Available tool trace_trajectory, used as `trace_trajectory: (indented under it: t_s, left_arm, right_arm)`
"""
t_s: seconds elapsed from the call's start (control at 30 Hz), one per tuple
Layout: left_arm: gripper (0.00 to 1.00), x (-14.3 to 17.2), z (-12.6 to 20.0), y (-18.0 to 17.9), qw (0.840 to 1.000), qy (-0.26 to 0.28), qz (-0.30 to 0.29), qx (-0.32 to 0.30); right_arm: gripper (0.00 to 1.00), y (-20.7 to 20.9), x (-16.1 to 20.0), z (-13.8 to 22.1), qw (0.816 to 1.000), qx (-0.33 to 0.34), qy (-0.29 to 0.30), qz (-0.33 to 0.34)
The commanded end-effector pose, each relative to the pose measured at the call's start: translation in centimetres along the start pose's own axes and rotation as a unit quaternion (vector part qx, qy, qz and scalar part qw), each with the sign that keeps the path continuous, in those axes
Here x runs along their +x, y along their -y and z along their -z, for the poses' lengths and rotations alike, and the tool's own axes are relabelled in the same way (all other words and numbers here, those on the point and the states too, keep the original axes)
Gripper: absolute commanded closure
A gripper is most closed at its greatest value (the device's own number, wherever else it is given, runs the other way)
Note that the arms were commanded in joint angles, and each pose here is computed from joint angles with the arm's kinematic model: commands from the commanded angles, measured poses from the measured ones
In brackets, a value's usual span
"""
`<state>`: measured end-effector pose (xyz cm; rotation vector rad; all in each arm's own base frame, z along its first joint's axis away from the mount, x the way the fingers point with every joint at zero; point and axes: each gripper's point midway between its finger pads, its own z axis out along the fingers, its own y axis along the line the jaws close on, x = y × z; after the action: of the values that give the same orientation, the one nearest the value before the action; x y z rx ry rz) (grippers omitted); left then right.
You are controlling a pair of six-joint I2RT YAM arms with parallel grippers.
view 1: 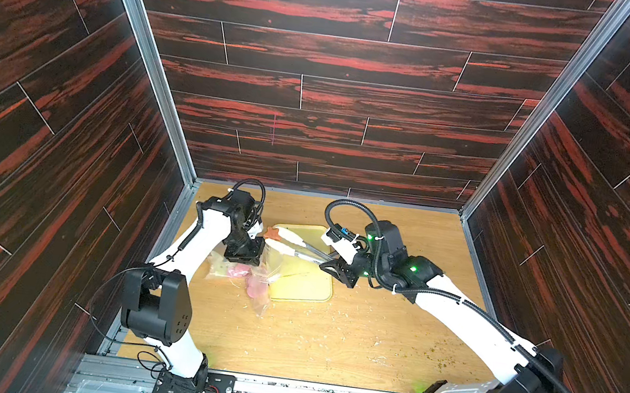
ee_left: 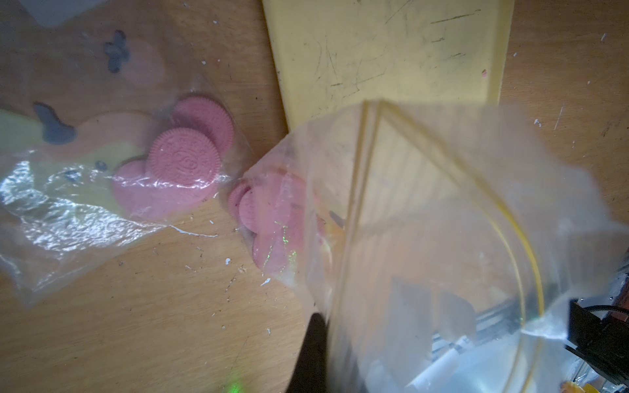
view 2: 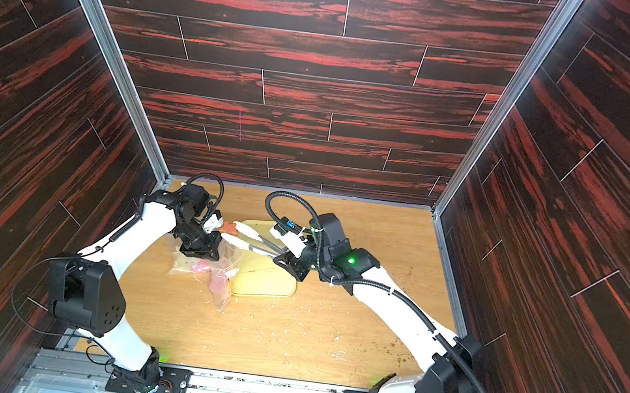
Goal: Put the cookies into a resealable bag to prevent moisture
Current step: Place the cookie in the ziploc bag.
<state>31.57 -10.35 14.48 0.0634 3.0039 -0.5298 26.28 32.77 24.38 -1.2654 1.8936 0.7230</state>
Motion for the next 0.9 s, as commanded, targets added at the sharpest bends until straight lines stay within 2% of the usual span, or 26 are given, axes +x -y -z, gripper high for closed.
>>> trace_trajectory:
  t_s: [0.0,0.3,0.53,0.63,0.73,0.87]
  left_arm:
    - [1.00,0.5,1.0,0.2,1.000,0.007,-0.006,0.002]
    - [1.00,0.2,1.4,0.3,1.000,0.013,-0.006,0.001]
    - [1.00,0.2,1.6,0.4,1.000,0.016,-0.007,0.003]
    - [1.00,0.4,2.1,0.6,1.000,0.018,-0.009,0.005]
    - [1.00,0.6,3.0,0.6,1.000,0.030,-0.010,-0.003]
    - [1.00,0.7,4.4,0.8,0.998,0.054,-0.005,-0.008]
  right_arm:
    - [0.64,-0.5,0.0,-0.6,1.000,-0.023,-0.004,0.005]
    - [0.60,-1.9,-0.8,1.3,0.999,-0.044,0.020,0.020]
    - [0.60,0.2,-1.1,3.6,0.999,-0.003,0.040,0.008]
    - [0.60,3.7,-0.4,4.2,0.997,0.063,0.033,-0.020]
    - [0.61,8.1,2.0,3.4,0.990,0.127,-0.007,-0.057]
    - [0.61,10.2,4.5,-0.2,0.988,0.137,-0.038,-0.060]
